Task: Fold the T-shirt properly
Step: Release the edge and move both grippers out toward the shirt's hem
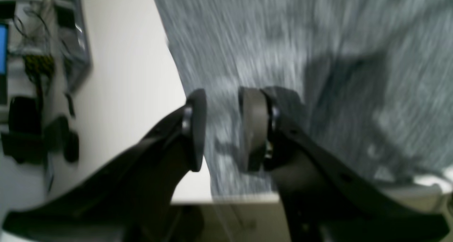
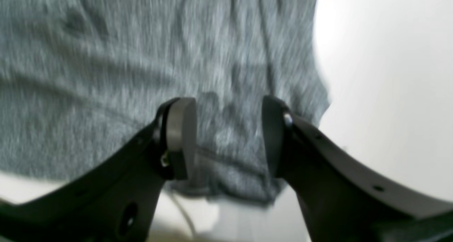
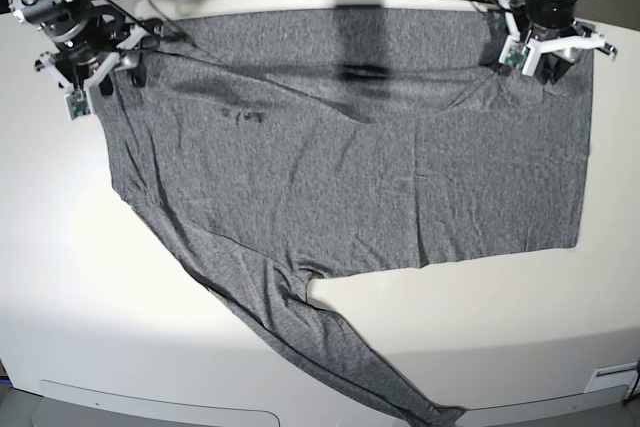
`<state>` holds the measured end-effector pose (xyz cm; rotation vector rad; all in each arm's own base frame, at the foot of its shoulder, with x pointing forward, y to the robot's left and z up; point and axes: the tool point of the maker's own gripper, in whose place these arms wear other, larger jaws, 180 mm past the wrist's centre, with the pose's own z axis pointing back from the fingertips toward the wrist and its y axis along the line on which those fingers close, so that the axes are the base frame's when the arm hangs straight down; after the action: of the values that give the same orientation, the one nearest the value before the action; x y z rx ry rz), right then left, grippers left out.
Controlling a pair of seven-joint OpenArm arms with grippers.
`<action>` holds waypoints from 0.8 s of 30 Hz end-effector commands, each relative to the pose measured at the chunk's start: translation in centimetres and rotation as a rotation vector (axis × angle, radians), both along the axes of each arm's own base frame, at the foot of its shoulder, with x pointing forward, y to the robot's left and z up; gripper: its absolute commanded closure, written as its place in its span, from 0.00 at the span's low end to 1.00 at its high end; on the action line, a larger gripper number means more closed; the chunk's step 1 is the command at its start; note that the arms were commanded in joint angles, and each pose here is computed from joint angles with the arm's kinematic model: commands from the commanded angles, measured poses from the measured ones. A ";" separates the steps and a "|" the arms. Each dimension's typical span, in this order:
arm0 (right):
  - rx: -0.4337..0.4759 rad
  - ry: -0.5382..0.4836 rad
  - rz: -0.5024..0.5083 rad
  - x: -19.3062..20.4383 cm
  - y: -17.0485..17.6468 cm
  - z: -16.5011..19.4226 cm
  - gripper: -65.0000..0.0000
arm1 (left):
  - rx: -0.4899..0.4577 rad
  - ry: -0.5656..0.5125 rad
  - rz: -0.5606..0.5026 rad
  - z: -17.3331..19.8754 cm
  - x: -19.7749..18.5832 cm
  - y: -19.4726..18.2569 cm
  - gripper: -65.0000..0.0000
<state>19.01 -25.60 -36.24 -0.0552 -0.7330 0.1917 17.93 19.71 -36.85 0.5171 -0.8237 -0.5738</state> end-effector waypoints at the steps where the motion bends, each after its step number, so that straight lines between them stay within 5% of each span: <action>1: -0.006 -0.065 0.016 1.2 0.0 1.5 0.56 | 0.000 -0.058 -0.021 1.5 0.7 -0.3 0.72; 9: 0.107 -0.207 0.059 5.7 2.1 4.6 0.56 | -0.046 -0.274 -0.137 5.3 4.7 -2.6 0.72; 17: 0.227 -0.121 0.142 7.8 4.9 5.7 0.56 | -0.020 -0.436 -0.094 10.0 10.7 -1.7 0.72; 22: 0.270 -0.171 0.162 9.3 5.6 7.5 0.30 | -0.150 -0.485 -0.067 11.6 12.9 -2.2 0.43; 24: 0.291 -0.197 0.170 9.9 5.9 8.2 0.27 | -0.210 -0.494 -0.056 12.0 13.6 -2.4 0.31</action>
<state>28.22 -19.72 -29.56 0.2689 -0.8998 0.2271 31.14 17.20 -26.48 0.4257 -1.2990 -0.4047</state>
